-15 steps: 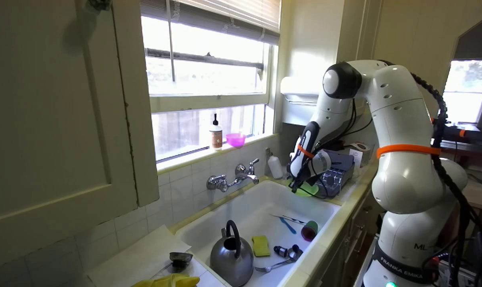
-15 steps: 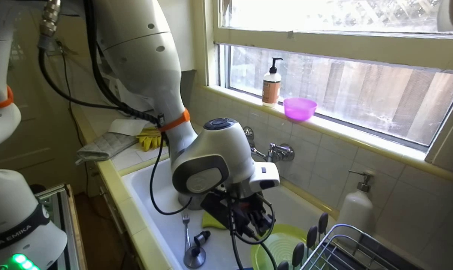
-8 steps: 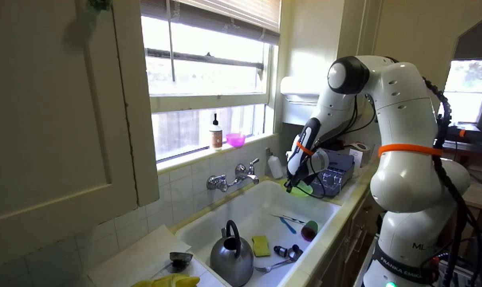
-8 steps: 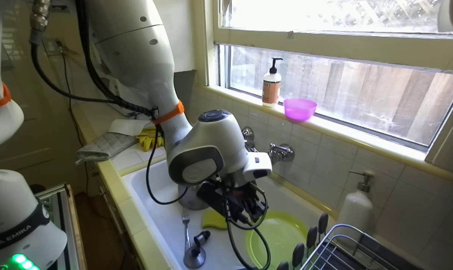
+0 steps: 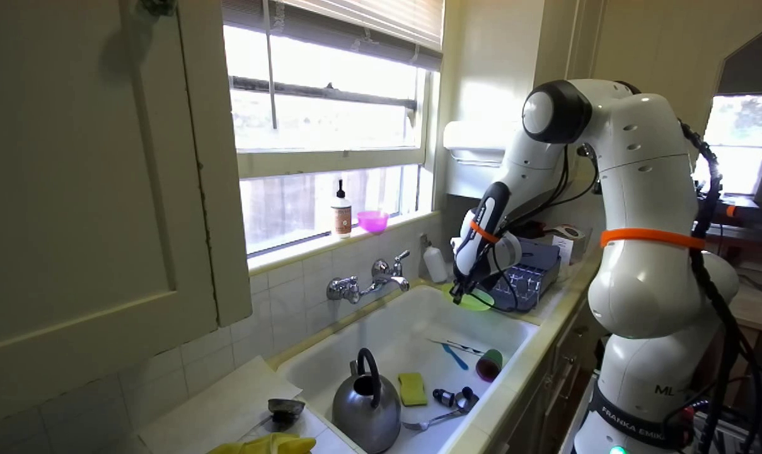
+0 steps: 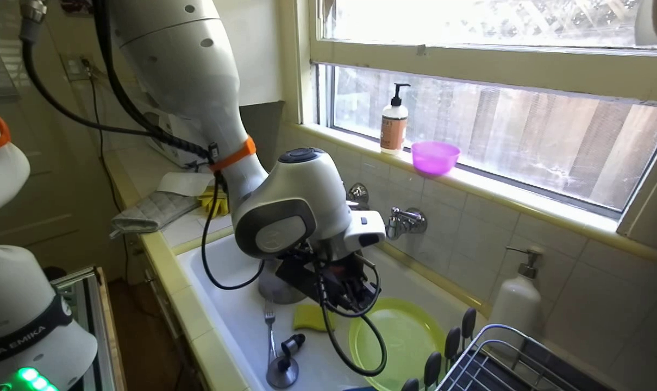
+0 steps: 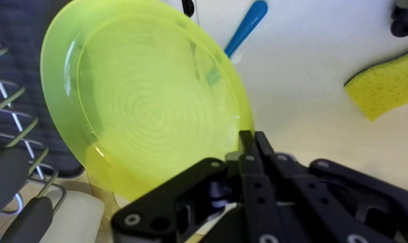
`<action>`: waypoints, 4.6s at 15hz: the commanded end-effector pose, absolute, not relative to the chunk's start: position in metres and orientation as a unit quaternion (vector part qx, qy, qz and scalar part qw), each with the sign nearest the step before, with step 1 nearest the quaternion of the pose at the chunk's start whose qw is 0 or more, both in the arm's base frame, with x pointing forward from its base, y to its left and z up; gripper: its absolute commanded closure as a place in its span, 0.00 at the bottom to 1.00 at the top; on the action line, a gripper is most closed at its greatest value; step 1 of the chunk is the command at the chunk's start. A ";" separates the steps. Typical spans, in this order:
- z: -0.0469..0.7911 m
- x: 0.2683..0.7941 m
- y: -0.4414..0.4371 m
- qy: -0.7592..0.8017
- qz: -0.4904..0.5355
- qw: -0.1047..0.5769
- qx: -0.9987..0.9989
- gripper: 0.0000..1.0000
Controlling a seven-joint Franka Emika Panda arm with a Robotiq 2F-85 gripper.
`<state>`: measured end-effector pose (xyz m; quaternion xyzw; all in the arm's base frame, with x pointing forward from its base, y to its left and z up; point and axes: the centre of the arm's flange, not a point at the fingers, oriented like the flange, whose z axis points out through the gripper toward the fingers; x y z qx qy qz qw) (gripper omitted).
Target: Put the yellow plate on the windowsill.
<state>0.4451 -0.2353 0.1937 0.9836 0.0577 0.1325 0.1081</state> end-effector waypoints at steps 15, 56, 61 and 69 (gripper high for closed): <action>0.230 0.430 -0.203 0.174 0.101 0.181 0.963 0.99; 0.359 0.424 -0.262 0.369 0.180 0.290 0.864 0.99; 0.377 0.431 -0.279 0.391 0.205 0.288 0.850 0.99; 0.397 0.449 -0.291 0.406 0.237 0.265 0.842 0.99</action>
